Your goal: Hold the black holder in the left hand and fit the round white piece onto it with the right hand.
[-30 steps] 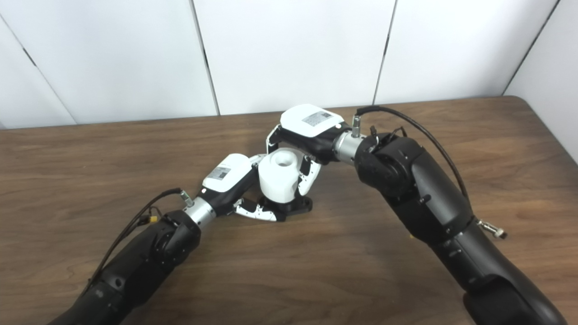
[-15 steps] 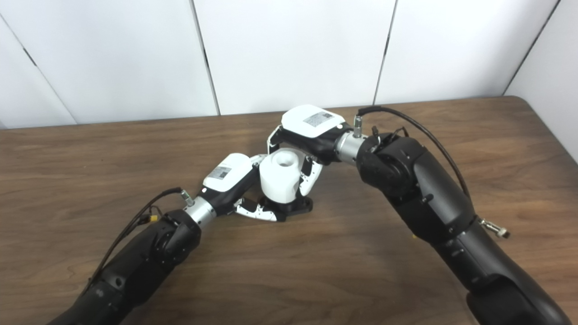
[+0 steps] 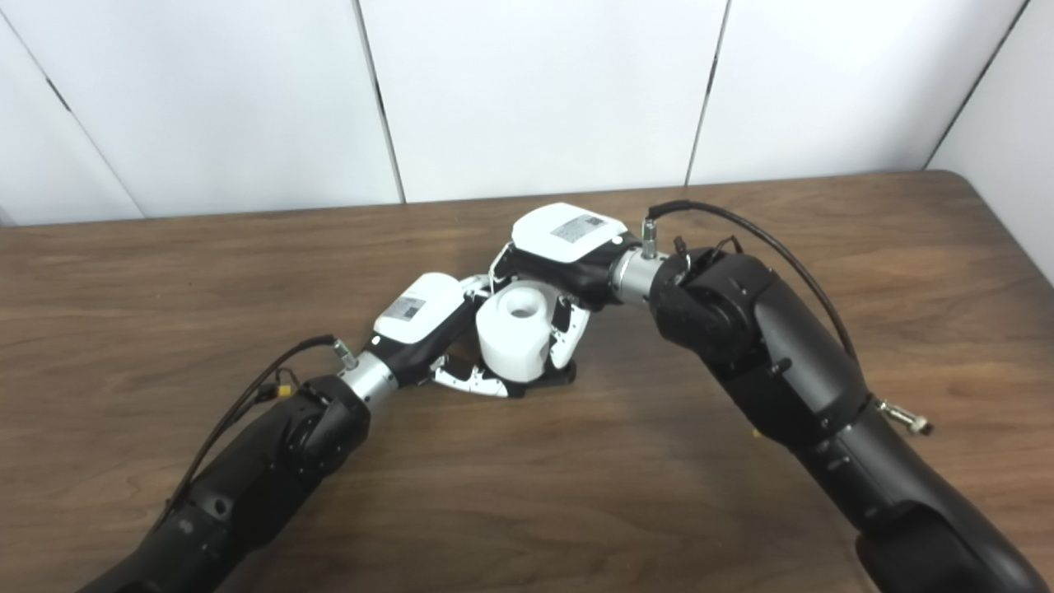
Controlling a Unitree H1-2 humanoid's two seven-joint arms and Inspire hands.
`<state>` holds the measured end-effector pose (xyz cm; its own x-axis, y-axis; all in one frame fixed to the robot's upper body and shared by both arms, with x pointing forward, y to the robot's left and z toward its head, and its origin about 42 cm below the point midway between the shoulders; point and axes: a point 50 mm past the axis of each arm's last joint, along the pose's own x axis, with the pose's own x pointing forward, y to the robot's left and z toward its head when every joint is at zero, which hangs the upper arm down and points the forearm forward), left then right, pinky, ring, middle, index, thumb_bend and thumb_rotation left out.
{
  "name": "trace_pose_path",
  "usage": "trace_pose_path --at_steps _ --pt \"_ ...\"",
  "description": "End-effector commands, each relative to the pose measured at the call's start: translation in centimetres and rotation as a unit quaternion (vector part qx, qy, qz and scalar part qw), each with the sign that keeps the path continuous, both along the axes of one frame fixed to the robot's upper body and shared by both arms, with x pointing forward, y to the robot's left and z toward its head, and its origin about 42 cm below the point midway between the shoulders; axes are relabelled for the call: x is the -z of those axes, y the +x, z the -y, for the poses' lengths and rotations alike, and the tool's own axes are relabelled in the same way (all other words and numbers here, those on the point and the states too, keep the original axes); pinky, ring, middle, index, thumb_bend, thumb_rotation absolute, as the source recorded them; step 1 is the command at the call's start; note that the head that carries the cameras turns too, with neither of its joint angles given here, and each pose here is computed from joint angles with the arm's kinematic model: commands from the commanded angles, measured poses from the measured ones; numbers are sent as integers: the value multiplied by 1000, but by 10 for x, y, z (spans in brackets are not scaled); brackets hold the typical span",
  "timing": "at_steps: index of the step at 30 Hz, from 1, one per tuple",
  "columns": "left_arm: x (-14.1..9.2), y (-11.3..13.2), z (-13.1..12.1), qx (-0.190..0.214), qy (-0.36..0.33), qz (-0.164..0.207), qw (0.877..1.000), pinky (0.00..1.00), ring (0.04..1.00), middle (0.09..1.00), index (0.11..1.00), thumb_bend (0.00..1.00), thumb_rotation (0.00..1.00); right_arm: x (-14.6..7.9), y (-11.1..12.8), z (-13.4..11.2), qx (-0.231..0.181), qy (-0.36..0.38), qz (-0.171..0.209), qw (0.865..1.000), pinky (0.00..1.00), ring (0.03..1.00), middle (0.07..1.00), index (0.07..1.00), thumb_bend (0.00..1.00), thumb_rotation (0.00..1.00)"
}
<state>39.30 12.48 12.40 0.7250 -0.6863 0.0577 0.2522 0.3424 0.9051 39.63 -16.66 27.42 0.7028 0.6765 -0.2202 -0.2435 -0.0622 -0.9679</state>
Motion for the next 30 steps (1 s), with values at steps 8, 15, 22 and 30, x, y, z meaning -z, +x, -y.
trace_pose_path --at_steps 8,15,22,30 --pt "46 -22 -13 0 84 -90 992 694 867 875 491 521 79 -13 -3 -4 -19 -14 5 1000 671 760 697 482 524 144" --pt "45 -22 -13 1 84 -93 992 702 872 874 491 520 79 -10 -1 -2 -18 -14 4 1000 675 761 695 481 524 144" --pt "46 -22 -14 1 81 -93 992 698 867 872 491 521 78 -13 -1 -1 20 -4 -10 1000 669 773 780 800 801 221" --pt "45 -21 -15 3 83 -91 992 688 860 871 491 521 78 -20 1 3 37 19 14 999 651 807 855 1000 915 222"
